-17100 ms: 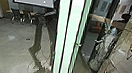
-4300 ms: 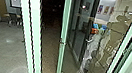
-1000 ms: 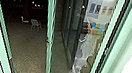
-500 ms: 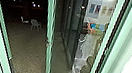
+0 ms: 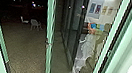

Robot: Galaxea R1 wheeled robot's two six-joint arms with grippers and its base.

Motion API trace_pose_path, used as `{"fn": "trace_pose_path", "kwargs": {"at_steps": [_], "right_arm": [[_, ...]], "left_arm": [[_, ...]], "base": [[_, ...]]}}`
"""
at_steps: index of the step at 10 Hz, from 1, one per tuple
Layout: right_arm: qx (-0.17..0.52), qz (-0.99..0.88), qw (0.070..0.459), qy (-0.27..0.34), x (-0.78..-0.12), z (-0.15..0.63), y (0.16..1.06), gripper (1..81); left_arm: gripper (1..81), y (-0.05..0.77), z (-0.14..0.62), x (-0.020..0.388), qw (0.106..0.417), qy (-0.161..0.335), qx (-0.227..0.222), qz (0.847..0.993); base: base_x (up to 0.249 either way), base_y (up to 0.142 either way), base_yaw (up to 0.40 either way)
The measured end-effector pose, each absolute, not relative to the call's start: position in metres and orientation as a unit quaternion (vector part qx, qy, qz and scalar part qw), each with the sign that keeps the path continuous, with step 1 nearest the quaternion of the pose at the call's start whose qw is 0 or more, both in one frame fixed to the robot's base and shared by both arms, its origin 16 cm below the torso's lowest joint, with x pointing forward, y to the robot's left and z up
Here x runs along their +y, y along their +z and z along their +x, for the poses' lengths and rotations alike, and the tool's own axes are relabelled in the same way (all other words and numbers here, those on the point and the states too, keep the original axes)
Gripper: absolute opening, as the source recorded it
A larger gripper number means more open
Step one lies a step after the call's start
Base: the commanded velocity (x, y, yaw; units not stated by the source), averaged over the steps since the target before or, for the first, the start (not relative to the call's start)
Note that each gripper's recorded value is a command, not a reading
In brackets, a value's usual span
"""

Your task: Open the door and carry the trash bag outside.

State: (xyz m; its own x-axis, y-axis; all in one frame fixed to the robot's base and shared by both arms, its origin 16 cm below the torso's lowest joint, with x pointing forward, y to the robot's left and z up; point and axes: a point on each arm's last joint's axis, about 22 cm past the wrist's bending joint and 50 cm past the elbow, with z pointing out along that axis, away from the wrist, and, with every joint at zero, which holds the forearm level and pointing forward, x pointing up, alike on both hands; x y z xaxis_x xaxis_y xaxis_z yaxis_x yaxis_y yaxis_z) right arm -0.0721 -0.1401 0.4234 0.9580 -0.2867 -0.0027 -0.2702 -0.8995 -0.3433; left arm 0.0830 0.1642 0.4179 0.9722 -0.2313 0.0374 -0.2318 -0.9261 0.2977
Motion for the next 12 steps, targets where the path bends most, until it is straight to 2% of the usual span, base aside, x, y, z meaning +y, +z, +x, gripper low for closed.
{"fn": "trace_pose_path", "kwargs": {"at_steps": [12], "right_arm": [[0.143,-0.974,0.175,-0.023,-0.1354,-0.0727,0.424,81.1]], "left_arm": [[1.0,0.4181,0.0851,0.1637,0.152,0.002,-0.118,0.981]], "base": [[0.069,0.0,0.0]]}}
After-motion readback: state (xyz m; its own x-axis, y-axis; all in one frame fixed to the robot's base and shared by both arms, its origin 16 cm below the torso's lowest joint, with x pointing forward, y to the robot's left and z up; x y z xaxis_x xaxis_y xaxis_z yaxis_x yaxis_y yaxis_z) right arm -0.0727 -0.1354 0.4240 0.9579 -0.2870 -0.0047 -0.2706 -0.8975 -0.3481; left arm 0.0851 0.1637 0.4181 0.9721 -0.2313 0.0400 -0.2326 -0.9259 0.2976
